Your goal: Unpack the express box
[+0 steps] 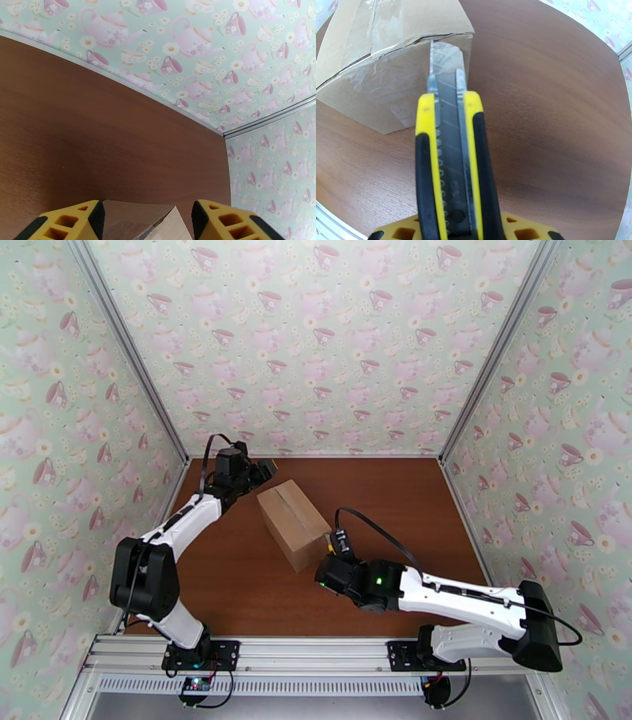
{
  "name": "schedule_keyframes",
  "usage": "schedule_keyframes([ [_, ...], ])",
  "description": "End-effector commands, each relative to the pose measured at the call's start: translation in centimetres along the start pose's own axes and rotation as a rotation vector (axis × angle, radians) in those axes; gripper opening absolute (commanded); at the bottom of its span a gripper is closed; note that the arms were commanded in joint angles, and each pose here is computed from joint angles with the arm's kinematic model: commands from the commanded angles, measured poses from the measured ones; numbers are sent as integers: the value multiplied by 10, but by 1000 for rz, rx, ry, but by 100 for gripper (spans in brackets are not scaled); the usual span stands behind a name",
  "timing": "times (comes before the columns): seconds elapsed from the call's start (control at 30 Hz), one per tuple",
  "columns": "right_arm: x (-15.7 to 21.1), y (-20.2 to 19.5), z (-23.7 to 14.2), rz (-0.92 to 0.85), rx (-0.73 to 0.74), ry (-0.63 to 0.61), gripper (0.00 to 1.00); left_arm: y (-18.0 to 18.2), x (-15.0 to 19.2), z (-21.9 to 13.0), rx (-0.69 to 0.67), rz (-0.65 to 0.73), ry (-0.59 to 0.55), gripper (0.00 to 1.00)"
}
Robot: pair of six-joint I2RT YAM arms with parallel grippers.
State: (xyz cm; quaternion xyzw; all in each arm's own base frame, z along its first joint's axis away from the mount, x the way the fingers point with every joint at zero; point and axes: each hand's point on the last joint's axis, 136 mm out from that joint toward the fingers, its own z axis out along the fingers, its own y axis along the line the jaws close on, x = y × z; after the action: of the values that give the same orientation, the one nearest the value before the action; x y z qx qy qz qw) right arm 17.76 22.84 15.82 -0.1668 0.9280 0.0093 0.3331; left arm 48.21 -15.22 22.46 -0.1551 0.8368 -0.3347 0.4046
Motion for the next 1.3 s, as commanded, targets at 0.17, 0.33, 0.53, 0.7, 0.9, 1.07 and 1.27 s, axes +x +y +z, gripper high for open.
schedule_keyframes([
  [0.17,-14,-1,-14,20,-10,-50,0,-4,-1,-5,25,-7,-1,64],
  [0.33,-14,-1,-14,18,-10,-52,0,-5,-2,-5,26,-8,-3,64],
  [0.53,-11,1,-12,13,-12,-42,0,-4,-1,-5,24,-11,-2,64],
  [0.7,-10,2,-11,6,-8,-36,0,-5,-2,-5,27,-11,-3,64],
  [0.9,-6,-3,-9,8,18,-24,0,-4,-2,-4,27,-14,-3,64],
  [1.07,-5,-8,-8,5,49,-20,0,-4,-1,-4,29,-17,-1,64],
  [1.27,-9,-6,-9,6,45,-33,0,-4,-1,-4,27,-16,-1,64],
])
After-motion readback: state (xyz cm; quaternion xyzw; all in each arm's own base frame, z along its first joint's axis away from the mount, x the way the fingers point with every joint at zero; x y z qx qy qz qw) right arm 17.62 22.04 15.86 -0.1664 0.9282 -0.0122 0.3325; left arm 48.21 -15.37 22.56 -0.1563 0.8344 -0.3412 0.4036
